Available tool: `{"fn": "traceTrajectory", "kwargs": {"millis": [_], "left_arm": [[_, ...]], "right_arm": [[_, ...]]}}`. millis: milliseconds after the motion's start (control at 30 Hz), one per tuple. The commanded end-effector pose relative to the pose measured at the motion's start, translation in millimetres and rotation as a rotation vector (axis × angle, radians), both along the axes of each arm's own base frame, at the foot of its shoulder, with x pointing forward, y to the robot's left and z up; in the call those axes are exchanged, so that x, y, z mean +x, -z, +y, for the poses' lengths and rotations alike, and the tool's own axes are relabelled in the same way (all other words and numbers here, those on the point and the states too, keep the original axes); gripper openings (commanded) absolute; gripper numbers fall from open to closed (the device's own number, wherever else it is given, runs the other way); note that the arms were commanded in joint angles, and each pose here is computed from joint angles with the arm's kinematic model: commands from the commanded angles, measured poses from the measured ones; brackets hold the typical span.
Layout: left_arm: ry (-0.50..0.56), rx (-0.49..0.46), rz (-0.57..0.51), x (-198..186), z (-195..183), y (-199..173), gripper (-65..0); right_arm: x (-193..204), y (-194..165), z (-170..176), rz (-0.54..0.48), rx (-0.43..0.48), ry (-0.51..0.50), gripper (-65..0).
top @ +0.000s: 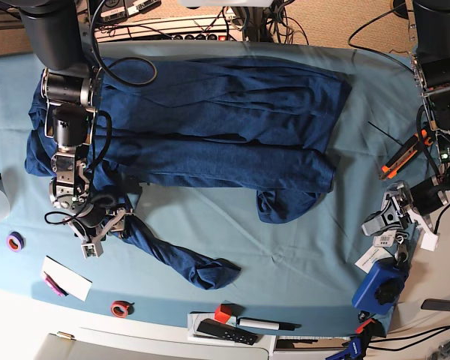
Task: Layout the t-shirt on the table in an organized manner, then fold the t-shirt properly
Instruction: 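Move the right gripper to the sleeve cuff and grasp it, then drag the sleeve cuff with the right gripper across the shirt body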
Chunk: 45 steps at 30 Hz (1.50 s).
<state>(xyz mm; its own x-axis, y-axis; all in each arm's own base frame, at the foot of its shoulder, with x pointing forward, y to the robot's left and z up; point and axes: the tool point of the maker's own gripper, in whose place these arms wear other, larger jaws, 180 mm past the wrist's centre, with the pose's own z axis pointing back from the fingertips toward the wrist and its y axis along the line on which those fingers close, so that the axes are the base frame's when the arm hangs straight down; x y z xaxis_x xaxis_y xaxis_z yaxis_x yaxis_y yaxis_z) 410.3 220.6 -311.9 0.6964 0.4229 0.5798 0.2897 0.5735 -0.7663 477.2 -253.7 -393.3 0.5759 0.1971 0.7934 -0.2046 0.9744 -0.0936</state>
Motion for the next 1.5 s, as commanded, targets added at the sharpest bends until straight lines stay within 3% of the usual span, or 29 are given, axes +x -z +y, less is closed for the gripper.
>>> {"fn": "traceTrajectory", "kwargs": {"millis": [0, 67, 200, 300, 600, 1033, 1467], "left_arm": [[-0.017, 0.000, -0.071, 11.6, 9.0, -24.7, -38.2], [-0.017, 0.000, -0.070, 11.6, 9.0, -24.6, -38.2], [-0.017, 0.000, -0.071, 11.6, 9.0, -24.7, -38.2], [-0.017, -0.001, -0.070, 11.6, 9.1, -24.6, -38.2], [-0.017, 0.000, -0.070, 11.6, 9.1, -24.6, -38.2], [-0.017, 0.000, -0.070, 11.6, 8.9, -24.6, -38.2], [-0.017, -0.001, -0.070, 11.6, 9.1, -24.6, -38.2]], "right_arm": [[-4.1, 4.0, -6.9, 0.042, -0.043, -0.006, -29.3], [-7.5, 7.7, -7.1, 0.045, -0.043, -0.007, -35.7], [-9.5, 10.0, -7.0, 0.047, -0.042, -0.007, -56.7], [-6.6, 6.2, -6.2, 0.025, -0.039, -0.009, -65.0], [7.2, -14.9, -2.7, -0.101, -0.001, -0.015, -65.0], [24.7, -62.3, 4.2, -0.190, -0.043, -0.050, -65.0], [-12.8, -66.2, 24.7, -0.247, -0.107, -0.137, -65.0]]}}
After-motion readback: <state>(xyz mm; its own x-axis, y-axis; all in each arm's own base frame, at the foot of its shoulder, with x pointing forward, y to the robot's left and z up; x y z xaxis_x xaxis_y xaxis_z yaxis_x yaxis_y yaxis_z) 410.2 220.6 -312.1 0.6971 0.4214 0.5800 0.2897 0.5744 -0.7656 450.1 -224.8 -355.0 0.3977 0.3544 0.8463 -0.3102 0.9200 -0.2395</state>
